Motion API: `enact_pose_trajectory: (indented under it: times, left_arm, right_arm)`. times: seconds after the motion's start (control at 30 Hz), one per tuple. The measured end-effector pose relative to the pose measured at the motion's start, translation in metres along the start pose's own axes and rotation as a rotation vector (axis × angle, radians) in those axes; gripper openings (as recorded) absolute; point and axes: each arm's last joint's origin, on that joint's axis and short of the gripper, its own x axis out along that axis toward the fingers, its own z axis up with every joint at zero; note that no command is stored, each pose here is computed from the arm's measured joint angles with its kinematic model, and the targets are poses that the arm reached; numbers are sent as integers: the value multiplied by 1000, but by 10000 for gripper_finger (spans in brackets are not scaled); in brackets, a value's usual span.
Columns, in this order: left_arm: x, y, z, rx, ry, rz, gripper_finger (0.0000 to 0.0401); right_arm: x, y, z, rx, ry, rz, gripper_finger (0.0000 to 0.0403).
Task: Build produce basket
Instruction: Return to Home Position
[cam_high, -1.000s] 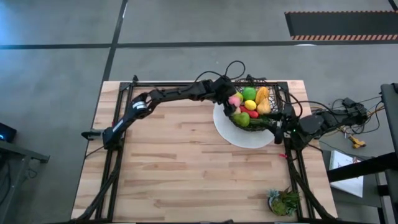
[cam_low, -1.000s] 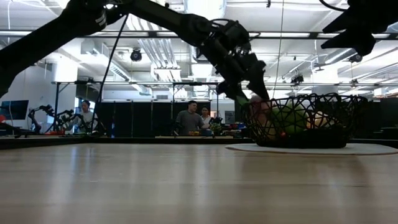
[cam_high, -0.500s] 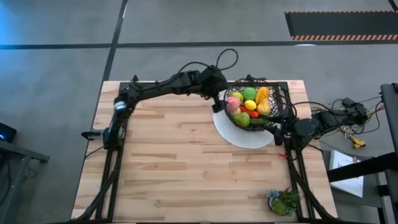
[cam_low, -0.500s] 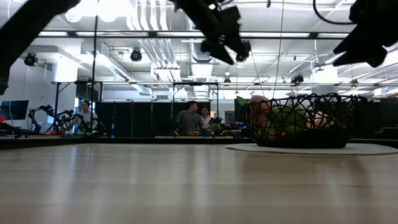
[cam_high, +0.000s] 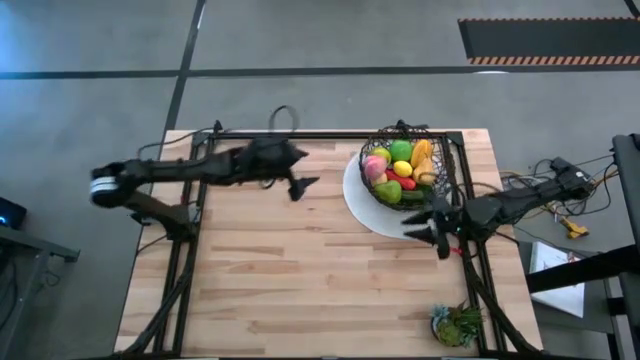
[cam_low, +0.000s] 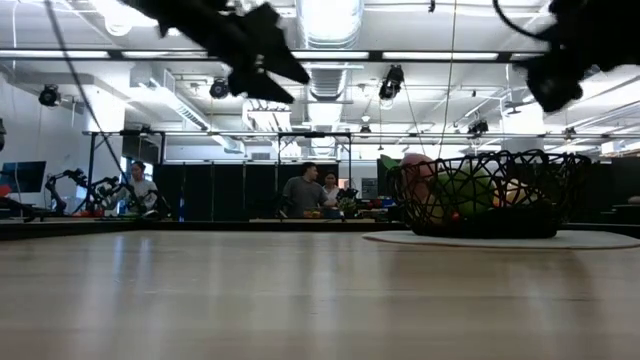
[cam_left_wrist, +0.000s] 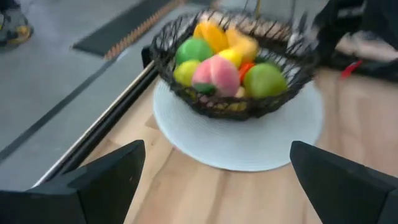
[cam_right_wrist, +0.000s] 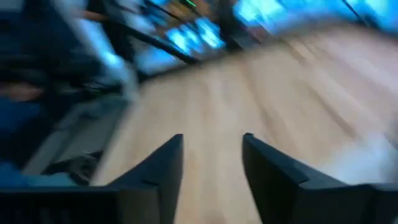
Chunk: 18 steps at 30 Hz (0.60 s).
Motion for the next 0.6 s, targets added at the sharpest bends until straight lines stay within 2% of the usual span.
enact_pose_trajectory:
  times: [0.07,0.13,0.2,0.33,0.6]
  left_arm:
    - [-17,0,-16,-35,-75,-16,384]
    - [-32,2,-30,-66,-142,-28,384]
    - [-45,4,-44,-92,-195,-38,384]
    - [-70,9,-68,-109,-266,-48,384]
    - [-112,17,-104,-140,-391,-73,384]
  right_arm:
    - [6,4,2,-112,-120,131,135]
    - [5,5,4,-207,-234,189,104]
    - [-1,3,8,-253,-342,193,71]
    - [-12,-4,11,-272,-457,167,18]
    - [-23,-12,3,-249,-545,167,9]
